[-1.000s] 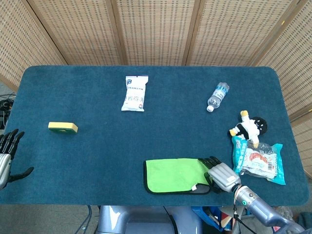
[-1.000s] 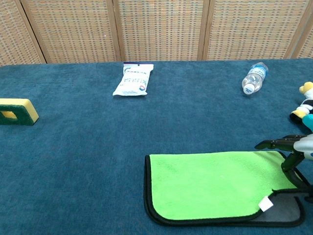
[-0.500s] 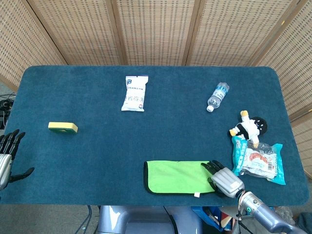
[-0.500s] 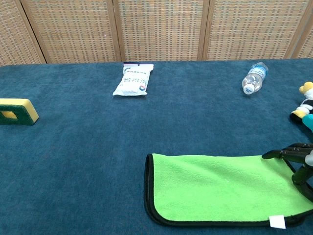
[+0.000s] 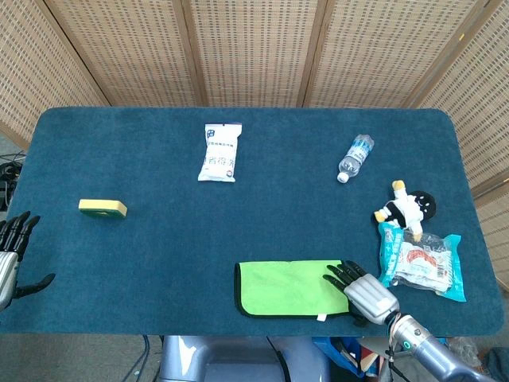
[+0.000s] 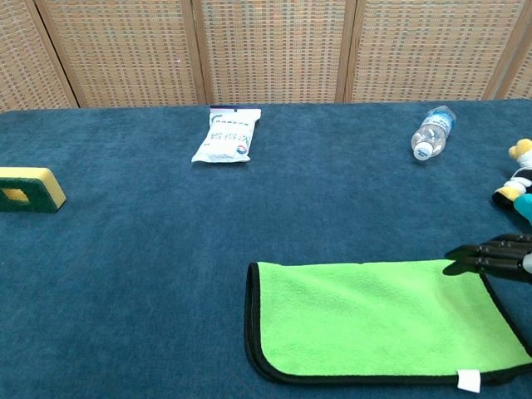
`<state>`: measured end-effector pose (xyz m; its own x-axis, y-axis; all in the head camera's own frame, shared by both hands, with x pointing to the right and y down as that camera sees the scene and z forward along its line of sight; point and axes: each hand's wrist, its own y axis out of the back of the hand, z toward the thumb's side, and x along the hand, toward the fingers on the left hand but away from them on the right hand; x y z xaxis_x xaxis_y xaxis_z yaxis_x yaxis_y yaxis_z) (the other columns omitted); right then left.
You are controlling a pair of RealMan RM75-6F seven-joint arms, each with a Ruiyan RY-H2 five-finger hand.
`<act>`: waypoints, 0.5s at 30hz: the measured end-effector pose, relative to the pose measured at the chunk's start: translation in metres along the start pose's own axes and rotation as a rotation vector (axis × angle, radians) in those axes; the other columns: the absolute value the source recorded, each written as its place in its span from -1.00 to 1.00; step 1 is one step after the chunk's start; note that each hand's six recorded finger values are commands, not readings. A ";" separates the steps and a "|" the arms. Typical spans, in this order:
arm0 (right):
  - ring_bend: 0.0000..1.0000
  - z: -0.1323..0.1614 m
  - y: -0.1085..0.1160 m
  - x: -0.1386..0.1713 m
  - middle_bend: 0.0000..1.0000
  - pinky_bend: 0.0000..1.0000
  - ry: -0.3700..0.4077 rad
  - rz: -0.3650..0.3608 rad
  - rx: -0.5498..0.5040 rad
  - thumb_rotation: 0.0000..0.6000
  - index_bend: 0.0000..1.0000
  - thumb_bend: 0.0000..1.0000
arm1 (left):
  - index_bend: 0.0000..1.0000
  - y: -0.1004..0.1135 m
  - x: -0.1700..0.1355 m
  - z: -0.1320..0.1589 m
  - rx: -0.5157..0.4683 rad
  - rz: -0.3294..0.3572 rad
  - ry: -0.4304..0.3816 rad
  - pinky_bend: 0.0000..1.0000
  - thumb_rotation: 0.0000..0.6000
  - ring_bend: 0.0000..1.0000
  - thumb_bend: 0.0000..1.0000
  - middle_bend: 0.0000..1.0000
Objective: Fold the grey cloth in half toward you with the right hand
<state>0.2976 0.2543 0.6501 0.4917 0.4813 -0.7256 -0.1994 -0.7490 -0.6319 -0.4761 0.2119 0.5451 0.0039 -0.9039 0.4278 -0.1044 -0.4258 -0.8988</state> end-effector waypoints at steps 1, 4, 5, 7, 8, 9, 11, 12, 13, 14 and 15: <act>-1.00 -0.001 0.003 0.001 -1.00 -1.00 -0.002 -0.013 0.001 1.00 -1.00 -0.95 | -1.00 0.000 0.000 0.000 -0.001 0.001 0.000 -1.00 1.00 -1.00 -0.61 -1.00; -1.00 -0.005 0.015 0.005 -1.00 -1.00 -0.014 -0.064 0.004 1.00 -1.00 -0.95 | -1.00 0.002 -0.001 0.000 -0.004 0.007 0.000 -1.00 1.00 -1.00 -0.61 -1.00; -1.00 -0.008 0.021 0.007 -1.00 -1.00 -0.021 -0.089 0.005 1.00 -1.00 -0.95 | -1.00 0.002 -0.001 0.000 -0.005 0.009 -0.001 -1.00 1.00 -1.00 -0.61 -1.00; -1.00 -0.013 0.030 0.010 -1.00 -1.00 -0.034 -0.130 0.005 1.00 -1.00 -0.95 | -1.00 0.003 -0.002 0.000 -0.007 0.013 -0.003 -1.00 1.00 -1.00 -0.61 -1.00; -1.00 -0.017 0.036 0.012 -1.00 -1.00 -0.046 -0.161 0.006 1.00 -1.00 -0.95 | -1.00 0.003 -0.003 0.000 -0.008 0.014 -0.004 -1.00 1.00 -1.00 -0.61 -1.00; -1.00 -0.020 0.041 0.013 -1.00 -1.00 -0.056 -0.186 0.009 1.00 -1.00 -0.95 | -1.00 0.004 -0.003 0.000 -0.009 0.015 -0.004 -1.00 1.00 -1.00 -0.61 -1.00; -1.00 -0.030 0.052 0.019 -1.00 -1.00 -0.085 -0.246 0.014 1.00 -1.00 -0.95 | -1.00 0.005 -0.004 0.000 -0.010 0.019 -0.007 -1.00 1.00 -1.00 -0.61 -1.00; -1.00 -0.034 0.056 0.022 -1.00 -1.00 -0.099 -0.273 0.014 1.00 -1.00 -0.95 | -1.00 0.005 -0.005 0.000 -0.010 0.021 -0.009 -1.00 1.00 -1.00 -0.61 -1.00; -1.00 -0.038 0.060 0.025 -1.00 -1.00 -0.114 -0.298 0.011 1.00 -1.00 -0.95 | -1.00 0.005 -0.005 0.001 -0.010 0.022 -0.011 -1.00 1.00 -1.00 -0.61 -1.00; -1.00 -0.044 0.064 0.030 -1.00 -1.00 -0.136 -0.332 0.004 1.00 -1.00 -0.95 | -1.00 0.005 -0.005 0.001 -0.009 0.024 -0.013 -1.00 1.00 -1.00 -0.61 -1.00; -1.00 -0.048 0.067 0.034 -1.00 -1.00 -0.152 -0.357 -0.003 1.00 -1.00 -0.95 | -1.00 0.005 -0.006 0.001 -0.008 0.025 -0.014 -1.00 1.00 -1.00 -0.61 -1.00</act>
<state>0.3412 0.1983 0.5961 0.3982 0.7739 -0.4924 -0.0357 -0.5233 -0.8514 -0.4757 0.2150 0.5382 0.0154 -0.9148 0.4037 -0.1125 -0.4028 -0.9084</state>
